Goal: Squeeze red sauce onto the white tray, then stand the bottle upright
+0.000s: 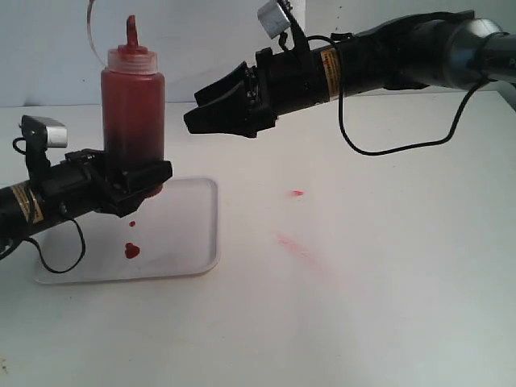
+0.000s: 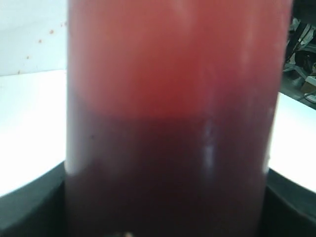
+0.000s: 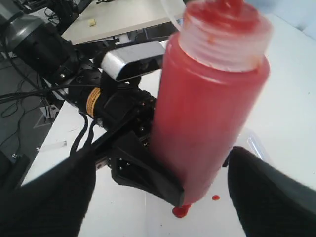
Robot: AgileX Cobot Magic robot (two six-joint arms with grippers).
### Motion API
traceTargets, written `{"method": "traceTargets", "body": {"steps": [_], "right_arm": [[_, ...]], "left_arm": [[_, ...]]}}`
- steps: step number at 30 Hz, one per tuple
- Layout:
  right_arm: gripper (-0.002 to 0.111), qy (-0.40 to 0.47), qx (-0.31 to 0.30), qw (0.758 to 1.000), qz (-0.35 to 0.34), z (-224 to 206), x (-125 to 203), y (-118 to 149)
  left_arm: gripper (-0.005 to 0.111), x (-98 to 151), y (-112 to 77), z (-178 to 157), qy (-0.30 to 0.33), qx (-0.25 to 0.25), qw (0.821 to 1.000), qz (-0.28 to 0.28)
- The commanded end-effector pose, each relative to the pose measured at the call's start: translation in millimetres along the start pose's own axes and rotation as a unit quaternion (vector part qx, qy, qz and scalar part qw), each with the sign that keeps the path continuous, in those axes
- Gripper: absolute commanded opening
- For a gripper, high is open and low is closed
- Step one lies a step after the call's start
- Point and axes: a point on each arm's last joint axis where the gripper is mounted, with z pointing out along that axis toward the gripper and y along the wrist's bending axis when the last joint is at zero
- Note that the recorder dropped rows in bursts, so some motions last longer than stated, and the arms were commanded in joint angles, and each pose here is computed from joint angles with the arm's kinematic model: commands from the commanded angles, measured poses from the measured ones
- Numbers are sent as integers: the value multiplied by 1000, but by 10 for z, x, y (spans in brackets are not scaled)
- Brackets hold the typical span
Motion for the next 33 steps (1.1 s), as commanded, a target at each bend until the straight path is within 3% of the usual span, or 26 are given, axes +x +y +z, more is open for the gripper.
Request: {"method": "traceTargets", "body": {"steps": [1, 9, 14, 16, 19, 24, 33], "right_arm": [[68, 2, -13, 999, -34, 82, -47, 84], [68, 21, 56, 997, -48, 266, -43, 28], [68, 13, 74, 997, -31, 302, -7, -27], [68, -27, 94, 995, 0, 325, -27, -88], [68, -96, 60, 993, 34, 388, -30, -90], [68, -78, 20, 996, 26, 655, 50, 47], [68, -31, 14, 999, 0, 730, 124, 97]], "left_arm": [[0, -60, -17, 1, -36, 13, 999, -2], [0, -185, -25, 96, -33, 55, 998, 26], [0, -234, -13, 122, -36, 61, 997, 42], [0, -235, -73, 166, -20, 94, 993, 66], [0, -231, -202, 273, -20, 116, 989, 85], [0, -202, -370, 372, -19, 139, 985, 102], [0, -197, -384, 377, -18, 143, 984, 103]]}}
